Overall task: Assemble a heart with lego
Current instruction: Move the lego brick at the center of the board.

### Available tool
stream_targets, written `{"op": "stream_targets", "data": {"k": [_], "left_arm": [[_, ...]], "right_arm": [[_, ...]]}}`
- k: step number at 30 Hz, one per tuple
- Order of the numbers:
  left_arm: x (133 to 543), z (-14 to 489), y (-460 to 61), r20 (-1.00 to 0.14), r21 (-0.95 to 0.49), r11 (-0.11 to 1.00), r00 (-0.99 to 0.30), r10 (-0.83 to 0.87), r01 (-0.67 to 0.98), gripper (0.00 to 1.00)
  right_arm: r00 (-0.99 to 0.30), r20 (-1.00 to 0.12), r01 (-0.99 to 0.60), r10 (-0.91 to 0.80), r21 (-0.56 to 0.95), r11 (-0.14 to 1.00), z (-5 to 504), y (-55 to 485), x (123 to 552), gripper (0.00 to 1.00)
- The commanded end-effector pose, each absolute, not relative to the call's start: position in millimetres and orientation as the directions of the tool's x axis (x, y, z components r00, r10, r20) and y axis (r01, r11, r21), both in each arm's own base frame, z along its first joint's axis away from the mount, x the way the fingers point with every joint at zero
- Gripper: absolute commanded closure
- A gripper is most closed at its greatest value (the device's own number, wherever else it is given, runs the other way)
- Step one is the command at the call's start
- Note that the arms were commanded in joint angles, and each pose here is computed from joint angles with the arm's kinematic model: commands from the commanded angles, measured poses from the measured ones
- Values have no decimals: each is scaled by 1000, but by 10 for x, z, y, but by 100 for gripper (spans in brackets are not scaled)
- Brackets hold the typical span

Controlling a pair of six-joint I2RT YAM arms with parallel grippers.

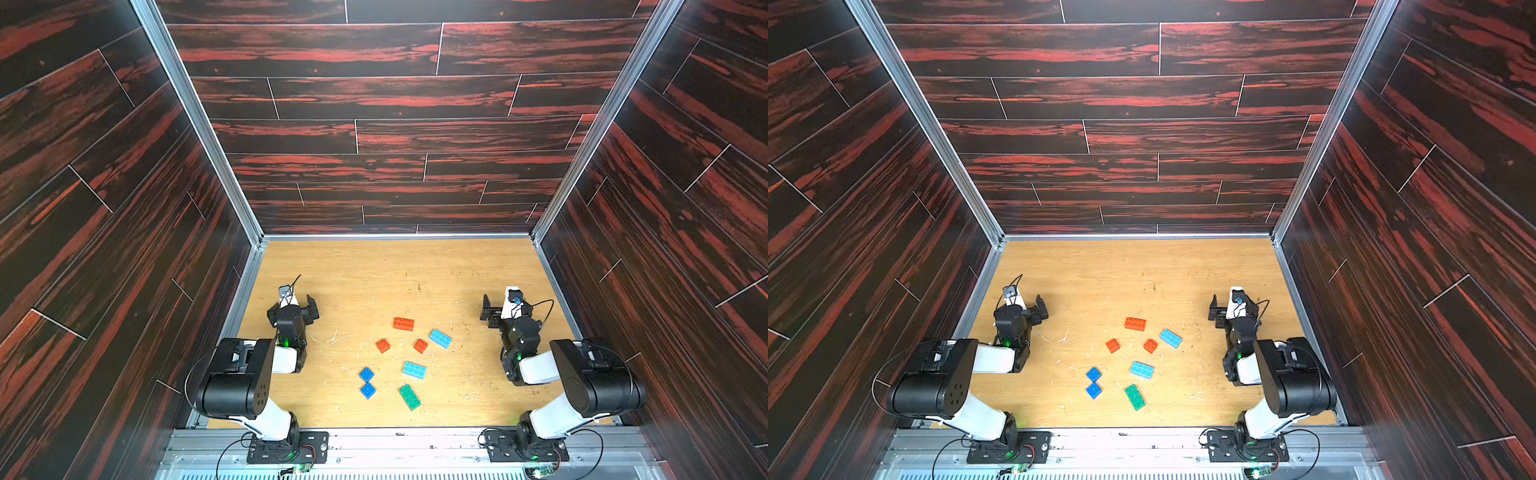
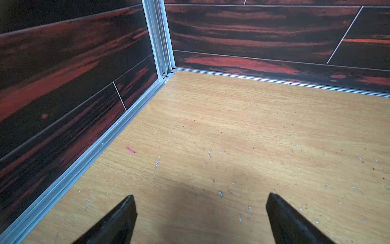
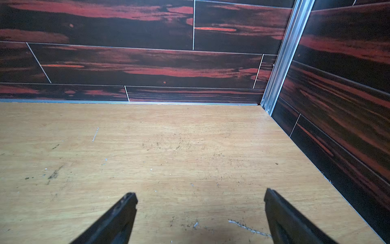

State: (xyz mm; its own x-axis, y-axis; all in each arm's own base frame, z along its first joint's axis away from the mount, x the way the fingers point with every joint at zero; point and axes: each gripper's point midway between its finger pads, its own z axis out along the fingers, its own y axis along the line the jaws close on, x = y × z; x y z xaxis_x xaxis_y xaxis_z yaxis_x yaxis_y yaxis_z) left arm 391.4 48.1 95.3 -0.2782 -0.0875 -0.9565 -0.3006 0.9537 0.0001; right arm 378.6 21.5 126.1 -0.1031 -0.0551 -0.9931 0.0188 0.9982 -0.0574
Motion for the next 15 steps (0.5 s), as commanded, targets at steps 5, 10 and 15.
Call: {"op": "stream_targets", "data": {"k": [5,10,15], "left_arm": [[3953,1038,517,-964,5,950,-254,-78,-311,0],[3952,1029,518,-963,6,950,-256,-78,-311,0],[3953,1031,511,-964,6,951,-256,-78,-309,0]], "right_arm": [[-78,-995,31,-57,-59,998,1324,190,3829,2],[-79,-995,32,-57,-59,998,1321,191,3827,2],[-79,-995,34,-55,-58,998,1322,189,3827,2]]}}
